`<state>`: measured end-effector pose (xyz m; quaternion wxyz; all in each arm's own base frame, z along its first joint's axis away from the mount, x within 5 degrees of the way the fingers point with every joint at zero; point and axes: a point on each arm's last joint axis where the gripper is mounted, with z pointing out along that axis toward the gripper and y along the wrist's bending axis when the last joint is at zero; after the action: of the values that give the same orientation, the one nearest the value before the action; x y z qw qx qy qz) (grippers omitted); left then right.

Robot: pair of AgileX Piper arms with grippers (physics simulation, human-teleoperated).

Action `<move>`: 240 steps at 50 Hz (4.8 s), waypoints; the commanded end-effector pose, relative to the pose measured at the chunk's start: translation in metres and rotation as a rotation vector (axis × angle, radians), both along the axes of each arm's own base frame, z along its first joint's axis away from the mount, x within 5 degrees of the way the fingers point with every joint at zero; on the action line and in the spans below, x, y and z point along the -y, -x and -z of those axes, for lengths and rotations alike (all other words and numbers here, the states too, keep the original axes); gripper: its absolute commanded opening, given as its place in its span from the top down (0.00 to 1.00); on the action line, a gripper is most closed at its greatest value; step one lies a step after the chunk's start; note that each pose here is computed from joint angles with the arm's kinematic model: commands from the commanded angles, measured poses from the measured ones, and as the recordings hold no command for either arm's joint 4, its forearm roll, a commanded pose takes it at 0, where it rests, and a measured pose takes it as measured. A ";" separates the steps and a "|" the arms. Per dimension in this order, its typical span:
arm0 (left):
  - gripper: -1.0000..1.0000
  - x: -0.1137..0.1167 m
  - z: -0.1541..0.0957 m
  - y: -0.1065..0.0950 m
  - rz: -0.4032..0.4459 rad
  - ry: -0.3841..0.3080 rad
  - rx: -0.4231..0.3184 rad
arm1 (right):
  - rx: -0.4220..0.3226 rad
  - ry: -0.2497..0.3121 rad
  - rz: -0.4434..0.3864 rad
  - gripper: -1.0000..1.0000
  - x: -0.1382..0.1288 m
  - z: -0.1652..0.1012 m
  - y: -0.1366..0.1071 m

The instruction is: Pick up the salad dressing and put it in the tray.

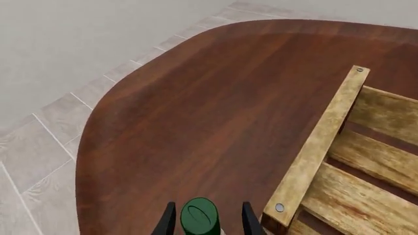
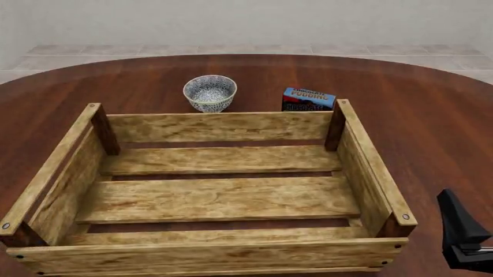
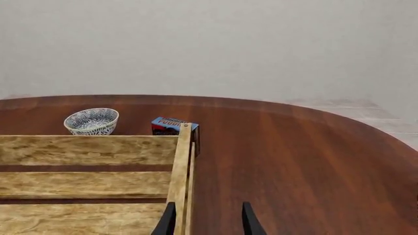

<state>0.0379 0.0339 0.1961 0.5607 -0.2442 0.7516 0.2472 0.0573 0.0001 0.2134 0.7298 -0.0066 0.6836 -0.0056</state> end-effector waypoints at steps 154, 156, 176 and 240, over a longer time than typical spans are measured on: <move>1.00 -0.034 0.019 -0.030 -0.056 0.091 -0.107 | -0.006 -0.028 0.024 0.00 0.001 0.000 -0.002; 1.00 -0.034 0.019 -0.030 -0.058 0.087 -0.107 | -0.007 -0.028 0.023 0.00 0.001 0.000 -0.002; 1.00 -0.031 0.016 -0.025 -0.063 0.047 -0.099 | -0.005 -0.029 0.025 0.00 0.002 0.000 -0.002; 1.00 -0.023 -0.041 -0.035 0.075 -0.101 0.044 | -0.006 -0.038 0.033 0.00 0.002 0.000 -0.002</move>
<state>0.0702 0.0581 0.2221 0.5845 -0.2149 0.7403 0.2534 0.0592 -0.0019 0.2135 0.7274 0.0185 0.6859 -0.0040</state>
